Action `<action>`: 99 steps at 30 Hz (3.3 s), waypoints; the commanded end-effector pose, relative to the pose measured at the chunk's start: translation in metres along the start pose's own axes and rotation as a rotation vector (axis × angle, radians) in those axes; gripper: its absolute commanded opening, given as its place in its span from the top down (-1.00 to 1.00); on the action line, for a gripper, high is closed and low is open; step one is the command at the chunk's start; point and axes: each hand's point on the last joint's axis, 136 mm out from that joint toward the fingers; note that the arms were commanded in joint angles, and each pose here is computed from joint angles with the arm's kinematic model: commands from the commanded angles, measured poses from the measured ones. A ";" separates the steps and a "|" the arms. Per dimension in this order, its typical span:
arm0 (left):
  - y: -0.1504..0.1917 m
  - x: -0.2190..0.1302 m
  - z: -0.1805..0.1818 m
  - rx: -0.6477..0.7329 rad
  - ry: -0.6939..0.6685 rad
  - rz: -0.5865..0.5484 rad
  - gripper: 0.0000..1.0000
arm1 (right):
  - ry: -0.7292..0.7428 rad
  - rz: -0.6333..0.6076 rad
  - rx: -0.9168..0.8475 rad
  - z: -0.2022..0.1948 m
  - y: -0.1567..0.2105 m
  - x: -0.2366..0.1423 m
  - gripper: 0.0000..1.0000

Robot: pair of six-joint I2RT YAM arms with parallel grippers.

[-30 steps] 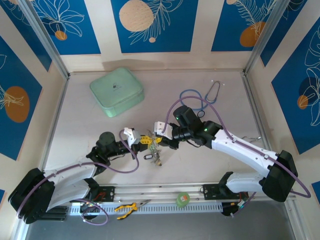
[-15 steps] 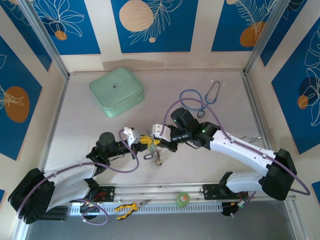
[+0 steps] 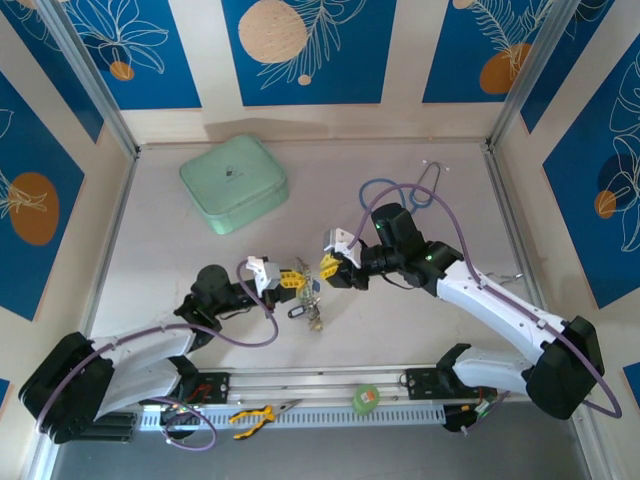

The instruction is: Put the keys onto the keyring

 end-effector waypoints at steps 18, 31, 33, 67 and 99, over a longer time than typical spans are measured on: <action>-0.022 0.003 -0.017 0.096 0.111 -0.087 1.00 | -0.203 -0.035 0.043 0.015 -0.003 0.030 0.64; -0.003 0.000 0.001 0.097 -0.005 0.080 0.47 | -0.142 0.122 -0.019 0.012 0.008 0.021 1.00; 0.000 -0.003 0.000 0.108 -0.008 0.131 0.47 | -0.129 0.194 -0.050 0.012 0.015 0.020 1.00; -0.019 0.000 -0.004 0.078 0.016 -0.010 1.00 | -0.011 -0.054 0.052 0.001 -0.009 -0.002 0.33; -0.031 0.004 -0.004 0.046 0.033 -0.068 1.00 | 0.005 0.063 -0.062 0.008 0.012 0.020 0.63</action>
Point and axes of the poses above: each hand's point on the last joint's axis, 136 mm out from that joint toward the fingers, its own x axis out along the fingers, its own z axis along the line the jaws close on, y = z × x, and after that the axes turned 6 degrees about -x, right-handed
